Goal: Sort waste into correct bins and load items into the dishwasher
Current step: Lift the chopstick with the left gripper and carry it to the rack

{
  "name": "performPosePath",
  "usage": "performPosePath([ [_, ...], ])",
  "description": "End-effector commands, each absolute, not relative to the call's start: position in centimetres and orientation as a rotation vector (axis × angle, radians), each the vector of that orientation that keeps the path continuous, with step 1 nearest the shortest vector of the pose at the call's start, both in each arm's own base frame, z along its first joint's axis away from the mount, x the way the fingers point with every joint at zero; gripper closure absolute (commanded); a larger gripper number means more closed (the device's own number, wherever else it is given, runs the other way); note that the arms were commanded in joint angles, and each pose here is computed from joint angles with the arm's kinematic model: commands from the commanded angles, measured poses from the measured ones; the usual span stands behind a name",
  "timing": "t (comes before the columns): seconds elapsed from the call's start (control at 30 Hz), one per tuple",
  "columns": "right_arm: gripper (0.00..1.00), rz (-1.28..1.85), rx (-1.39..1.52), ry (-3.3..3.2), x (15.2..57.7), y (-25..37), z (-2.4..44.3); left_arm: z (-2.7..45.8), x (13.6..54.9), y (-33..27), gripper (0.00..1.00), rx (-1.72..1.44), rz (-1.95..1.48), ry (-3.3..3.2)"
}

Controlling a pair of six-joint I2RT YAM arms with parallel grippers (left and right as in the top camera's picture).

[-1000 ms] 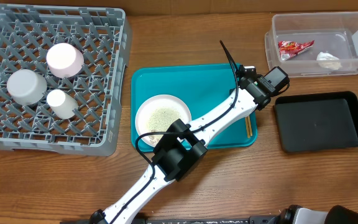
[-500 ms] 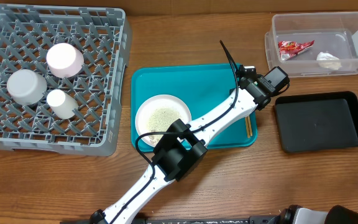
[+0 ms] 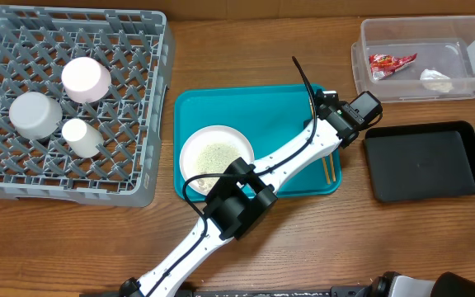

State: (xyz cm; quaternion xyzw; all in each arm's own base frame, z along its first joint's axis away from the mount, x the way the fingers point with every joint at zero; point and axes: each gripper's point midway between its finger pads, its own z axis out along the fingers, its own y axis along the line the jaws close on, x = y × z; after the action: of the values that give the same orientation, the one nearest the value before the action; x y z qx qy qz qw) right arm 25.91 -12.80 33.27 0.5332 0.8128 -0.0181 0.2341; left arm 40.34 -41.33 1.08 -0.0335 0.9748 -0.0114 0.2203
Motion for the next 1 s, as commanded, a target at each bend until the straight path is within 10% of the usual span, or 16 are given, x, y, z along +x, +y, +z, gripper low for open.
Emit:
performPosePath([
  [0.0,0.00,-0.065,1.465,2.214,25.6,-13.0,33.6,-1.5,40.0,-40.7,0.71,-0.099,0.016,2.730],
  [0.17,0.00,-0.065,1.465,2.214,25.6,-13.0,33.6,-1.3,40.1,-40.6,0.96,-0.105,0.005,2.738],
  [0.97,0.00,-0.065,1.465,2.214,25.6,-13.0,33.6,25.1,51.0,-18.0,0.96,0.057,0.413,2.337],
])
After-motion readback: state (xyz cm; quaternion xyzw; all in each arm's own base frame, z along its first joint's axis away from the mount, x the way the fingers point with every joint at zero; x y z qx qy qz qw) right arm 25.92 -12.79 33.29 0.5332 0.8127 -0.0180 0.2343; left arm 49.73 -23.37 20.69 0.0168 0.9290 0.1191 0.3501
